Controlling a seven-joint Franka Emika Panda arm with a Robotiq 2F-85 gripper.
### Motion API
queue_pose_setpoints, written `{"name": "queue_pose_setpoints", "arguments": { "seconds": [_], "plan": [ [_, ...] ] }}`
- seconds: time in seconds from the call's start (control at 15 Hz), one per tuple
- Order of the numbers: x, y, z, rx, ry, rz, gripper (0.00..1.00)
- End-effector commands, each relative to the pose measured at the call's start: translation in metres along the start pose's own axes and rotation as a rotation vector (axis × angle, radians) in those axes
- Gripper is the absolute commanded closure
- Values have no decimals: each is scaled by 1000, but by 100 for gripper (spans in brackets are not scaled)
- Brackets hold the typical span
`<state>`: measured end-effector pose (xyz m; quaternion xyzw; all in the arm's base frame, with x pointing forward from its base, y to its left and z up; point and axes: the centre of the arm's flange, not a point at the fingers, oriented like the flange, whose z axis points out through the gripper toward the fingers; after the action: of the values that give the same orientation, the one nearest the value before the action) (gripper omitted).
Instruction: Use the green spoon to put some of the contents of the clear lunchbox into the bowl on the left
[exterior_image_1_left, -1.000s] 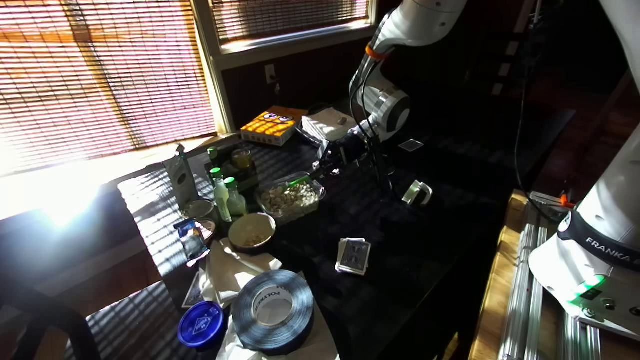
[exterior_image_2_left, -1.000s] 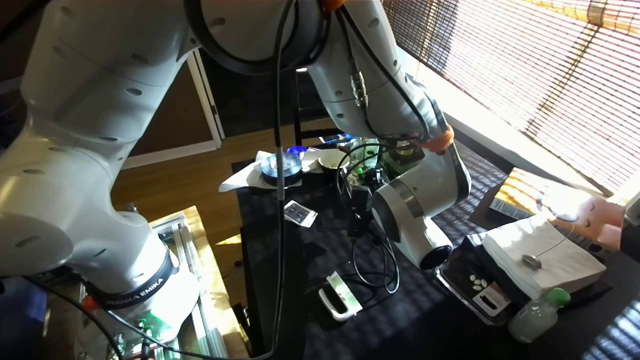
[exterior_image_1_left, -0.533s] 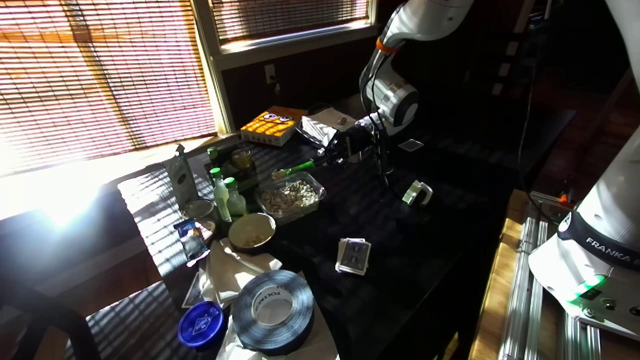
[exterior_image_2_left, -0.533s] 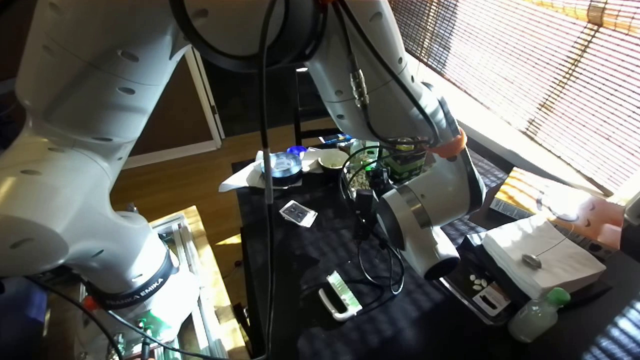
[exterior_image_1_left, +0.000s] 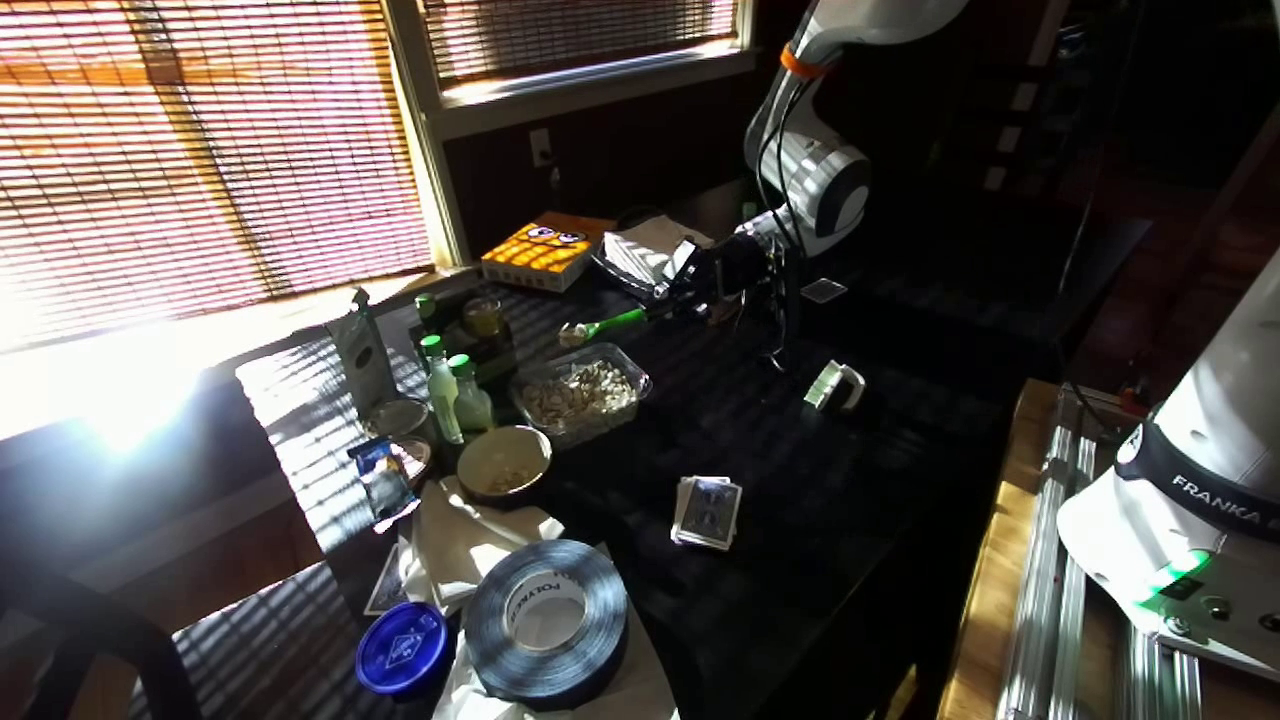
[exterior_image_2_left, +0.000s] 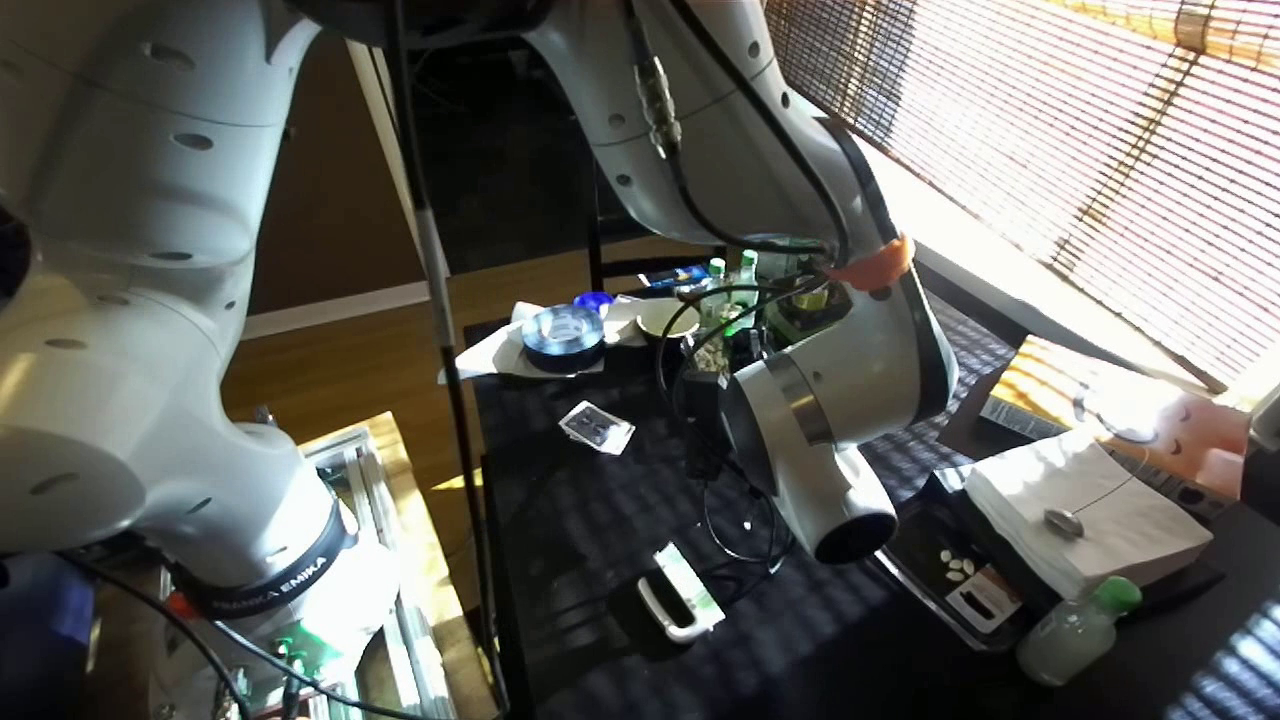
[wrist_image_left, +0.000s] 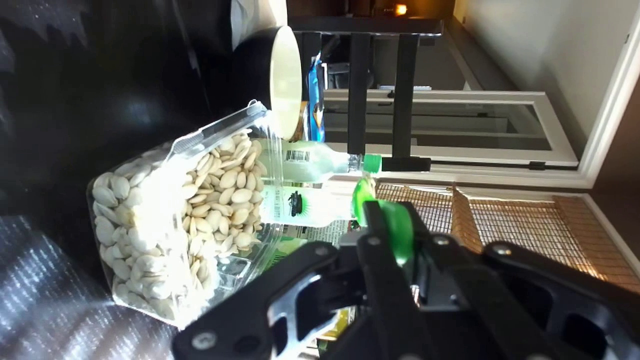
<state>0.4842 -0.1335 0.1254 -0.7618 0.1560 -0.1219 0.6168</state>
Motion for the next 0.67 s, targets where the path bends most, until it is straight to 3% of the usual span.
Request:
{"name": "queue_pose_setpoints", "arguments": {
  "seconds": [0.0, 0.07, 0.6],
  "plan": [
    [-1, -5, -8, -10, 14, -2, 97],
    [0, -9, -14, -13, 26, -8, 89],
    [-2, -4, -10, -12, 16, 3, 89]
  ]
}}
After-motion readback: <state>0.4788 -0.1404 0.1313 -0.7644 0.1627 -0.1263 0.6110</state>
